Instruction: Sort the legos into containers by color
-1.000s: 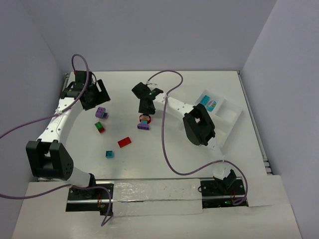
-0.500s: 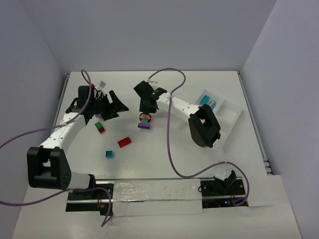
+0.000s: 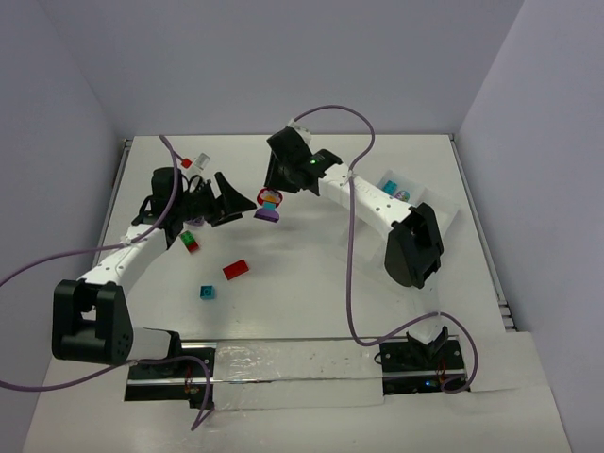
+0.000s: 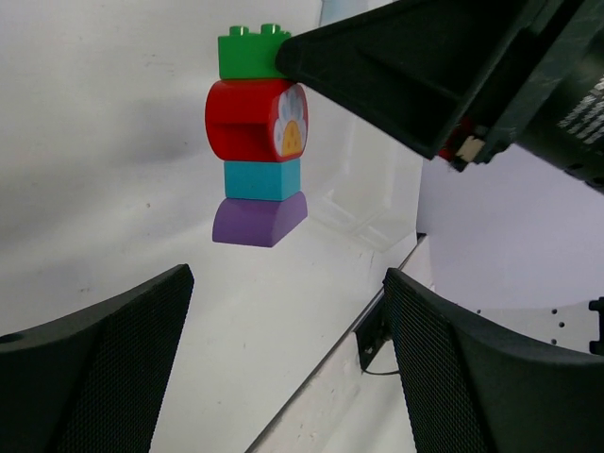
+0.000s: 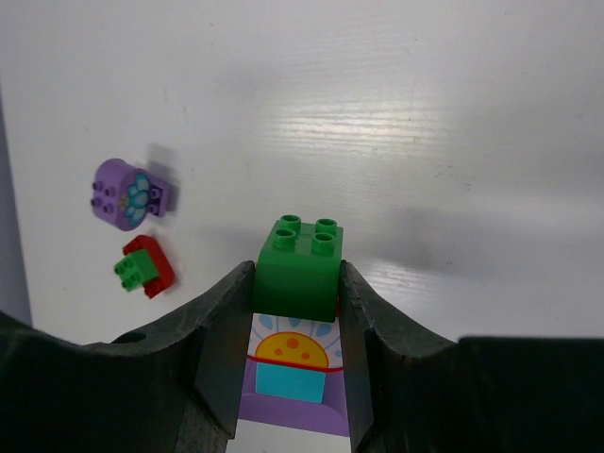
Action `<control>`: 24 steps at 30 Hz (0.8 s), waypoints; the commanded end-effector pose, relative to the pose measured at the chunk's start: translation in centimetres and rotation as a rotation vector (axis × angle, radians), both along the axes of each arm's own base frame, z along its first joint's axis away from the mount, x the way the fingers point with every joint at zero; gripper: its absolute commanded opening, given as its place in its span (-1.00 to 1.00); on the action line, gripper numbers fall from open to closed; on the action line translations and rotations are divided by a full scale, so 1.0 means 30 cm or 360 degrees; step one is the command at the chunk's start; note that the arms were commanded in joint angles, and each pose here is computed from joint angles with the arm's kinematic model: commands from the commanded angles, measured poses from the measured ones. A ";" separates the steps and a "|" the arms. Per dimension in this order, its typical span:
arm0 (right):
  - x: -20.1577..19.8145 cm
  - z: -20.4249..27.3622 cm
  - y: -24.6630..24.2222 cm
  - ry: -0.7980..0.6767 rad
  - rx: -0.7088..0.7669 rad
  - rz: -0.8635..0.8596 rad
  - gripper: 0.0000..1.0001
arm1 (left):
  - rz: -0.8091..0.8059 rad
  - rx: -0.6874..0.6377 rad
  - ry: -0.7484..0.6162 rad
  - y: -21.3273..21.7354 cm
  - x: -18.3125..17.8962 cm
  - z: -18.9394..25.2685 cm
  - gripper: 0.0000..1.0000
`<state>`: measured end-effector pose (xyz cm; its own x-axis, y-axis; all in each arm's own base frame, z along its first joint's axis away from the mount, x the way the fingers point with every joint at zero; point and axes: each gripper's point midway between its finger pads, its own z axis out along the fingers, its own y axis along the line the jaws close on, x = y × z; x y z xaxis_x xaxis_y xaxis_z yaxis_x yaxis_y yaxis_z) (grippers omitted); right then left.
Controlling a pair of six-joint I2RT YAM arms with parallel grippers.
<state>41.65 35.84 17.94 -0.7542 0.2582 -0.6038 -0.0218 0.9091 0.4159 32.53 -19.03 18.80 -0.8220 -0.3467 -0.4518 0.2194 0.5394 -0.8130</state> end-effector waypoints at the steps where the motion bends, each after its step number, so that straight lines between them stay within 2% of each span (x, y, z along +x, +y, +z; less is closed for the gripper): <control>1: 0.003 0.174 0.011 -0.0131 0.0178 0.0029 -1.00 | -0.0027 0.0011 -0.0201 -0.038 0.046 0.055 0.77; 7: -0.006 0.192 0.023 -0.0126 0.0184 0.0082 -1.00 | -0.0014 -0.0060 -0.0252 -0.066 0.096 0.085 0.60; 19: -0.011 0.204 0.029 -0.0134 0.0200 0.0104 -1.00 | -0.0005 -0.0043 -0.0205 -0.110 0.200 0.038 0.57; 24: -0.012 0.202 0.036 -0.0130 0.0200 0.0125 -1.00 | -0.0030 -0.0047 -0.0198 -0.138 0.221 0.025 0.33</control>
<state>40.80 36.66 20.03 -0.7690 0.2517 -0.5876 -0.0772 0.8759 0.4762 37.22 -22.12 16.82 -0.8188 -0.3410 -0.4618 0.2367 0.5323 -0.8128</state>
